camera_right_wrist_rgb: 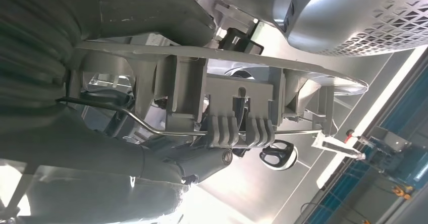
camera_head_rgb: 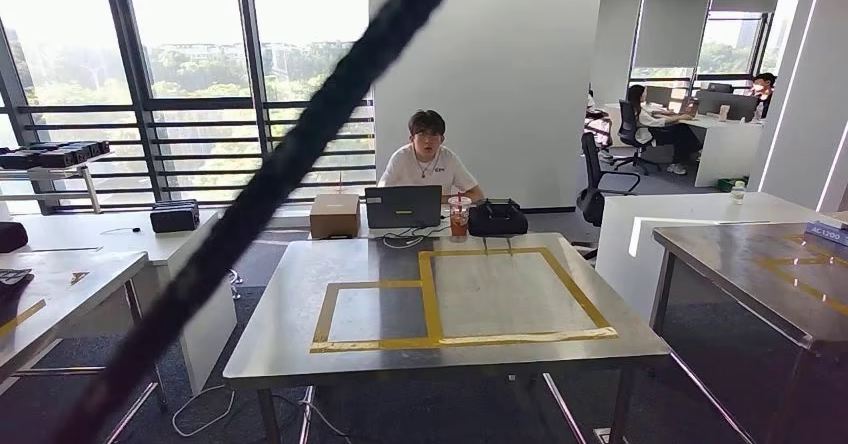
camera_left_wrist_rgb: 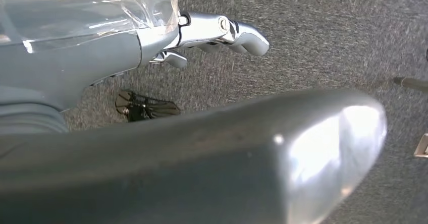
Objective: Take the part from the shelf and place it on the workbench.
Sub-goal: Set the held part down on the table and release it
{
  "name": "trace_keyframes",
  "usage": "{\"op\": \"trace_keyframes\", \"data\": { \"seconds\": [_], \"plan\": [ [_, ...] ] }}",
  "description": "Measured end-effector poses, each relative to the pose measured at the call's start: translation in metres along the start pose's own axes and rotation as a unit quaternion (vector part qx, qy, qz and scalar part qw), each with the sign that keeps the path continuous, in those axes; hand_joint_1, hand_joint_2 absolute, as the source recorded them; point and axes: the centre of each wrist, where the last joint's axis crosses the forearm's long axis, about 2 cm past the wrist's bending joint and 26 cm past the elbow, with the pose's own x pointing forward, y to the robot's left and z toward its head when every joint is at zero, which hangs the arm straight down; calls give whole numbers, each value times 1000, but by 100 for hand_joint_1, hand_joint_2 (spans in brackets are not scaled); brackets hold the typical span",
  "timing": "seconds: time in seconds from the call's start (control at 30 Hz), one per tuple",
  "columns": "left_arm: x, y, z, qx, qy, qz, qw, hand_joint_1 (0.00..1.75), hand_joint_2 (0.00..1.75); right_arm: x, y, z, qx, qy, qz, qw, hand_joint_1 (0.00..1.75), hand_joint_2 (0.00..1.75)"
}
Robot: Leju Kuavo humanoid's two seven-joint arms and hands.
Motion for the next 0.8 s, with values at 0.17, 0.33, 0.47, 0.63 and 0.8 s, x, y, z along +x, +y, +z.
{"op": "trace_keyframes", "data": {
  "seconds": [0.17,0.33,0.47,0.63,0.8],
  "plan": [
    [-1,1,2,-3,2,1,1000,0,0,1,-1,-2,0,-2,0,1000,175,175],
    [-2,1,2,-4,-1,-2,1000,0,0,1,-1,-2,-4,-3,1,1000,175,175],
    [-3,1,2,-6,1,-3,1000,0,0,1,0,-2,-6,-3,1,1000,175,175],
    [-2,2,1,-7,-2,-8,1000,0,0,3,0,-3,-6,-6,4,1000,175,175],
    [-3,0,1,-9,-1,-7,1000,0,0,5,0,-3,-5,-9,8,1000,175,175]
  ]
}}
